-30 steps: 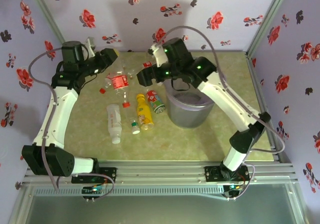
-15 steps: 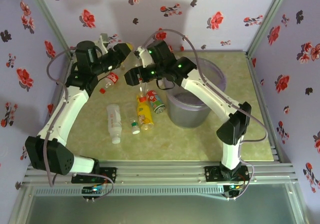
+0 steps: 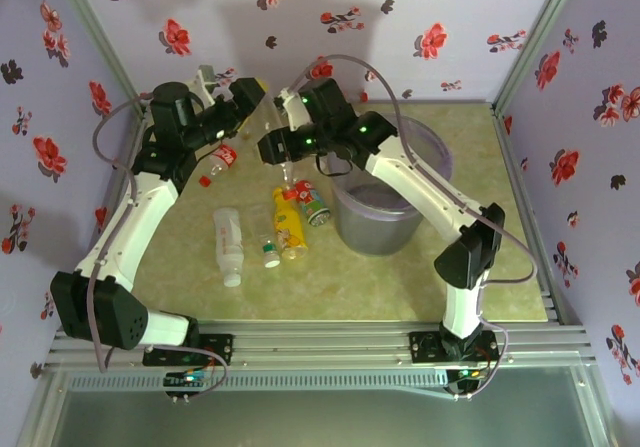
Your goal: Put the plastic bottles in the bin
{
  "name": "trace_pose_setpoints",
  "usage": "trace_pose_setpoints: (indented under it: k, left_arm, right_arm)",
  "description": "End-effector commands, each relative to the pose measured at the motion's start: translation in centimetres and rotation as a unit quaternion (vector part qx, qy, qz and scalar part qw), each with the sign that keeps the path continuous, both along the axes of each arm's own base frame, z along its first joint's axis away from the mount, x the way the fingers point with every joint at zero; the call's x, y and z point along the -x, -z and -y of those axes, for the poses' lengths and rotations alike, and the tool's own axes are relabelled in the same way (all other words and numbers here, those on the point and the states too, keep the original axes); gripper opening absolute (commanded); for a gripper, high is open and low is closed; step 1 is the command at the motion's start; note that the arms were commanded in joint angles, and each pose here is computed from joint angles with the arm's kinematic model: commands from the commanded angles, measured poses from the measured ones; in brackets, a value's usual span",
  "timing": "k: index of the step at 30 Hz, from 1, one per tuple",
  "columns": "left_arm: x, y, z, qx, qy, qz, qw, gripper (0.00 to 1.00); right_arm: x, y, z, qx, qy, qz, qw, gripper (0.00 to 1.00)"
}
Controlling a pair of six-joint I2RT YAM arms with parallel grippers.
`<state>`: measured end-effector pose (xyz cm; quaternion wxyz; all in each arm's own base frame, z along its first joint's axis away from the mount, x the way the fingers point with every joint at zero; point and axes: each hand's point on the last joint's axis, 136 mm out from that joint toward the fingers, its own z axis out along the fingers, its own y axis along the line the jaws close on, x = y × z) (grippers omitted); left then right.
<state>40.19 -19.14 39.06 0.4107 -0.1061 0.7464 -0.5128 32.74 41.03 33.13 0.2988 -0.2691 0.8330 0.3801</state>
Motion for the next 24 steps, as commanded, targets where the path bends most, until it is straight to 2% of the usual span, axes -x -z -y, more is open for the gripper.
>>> trace_pose_setpoints:
  k: [1, 4, 7, 10, 14, 18, 24]
  left_arm:
    - [1.2, -2.1, -1.9, -0.017, -0.025, 0.036, 0.999, 1.00]
    - [1.9, -1.5, -3.9, -0.038, -0.045, 0.031, 0.998, 1.00]
    - [2.7, 0.7, -5.9, -0.071, -0.065, 0.006, 0.995, 1.00]
    - [3.7, 4.4, -7.6, -0.141, -0.087, -0.035, 0.986, 0.99]
    - [5.3, 10.0, -9.8, -0.230, -0.104, -0.100, 0.963, 0.95]
    - [6.7, 14.3, -10.8, -0.268, -0.104, -0.149, 0.946, 0.92]
    - [8.6, 19.2, -12.2, -0.310, -0.105, -0.206, 0.922, 0.91]
  right_arm:
    - [-0.7, -6.6, 3.9, -0.034, 0.037, 0.075, 0.996, 0.53]
    - [-0.9, -8.4, 7.2, -0.032, 0.067, 0.101, 0.992, 0.52]
    - [-0.7, -8.8, 11.2, -0.006, 0.100, 0.120, 0.988, 0.51]
    - [-0.1, -7.9, 15.3, 0.037, 0.128, 0.125, 0.983, 0.51]
    - [1.2, -5.5, 20.2, 0.112, 0.151, 0.143, 0.972, 0.49]
    - [2.4, -3.2, 23.3, 0.167, 0.159, 0.162, 0.960, 0.47]
    - [2.3, 0.7, 25.6, 0.190, 0.178, 0.137, 0.956, 0.46]
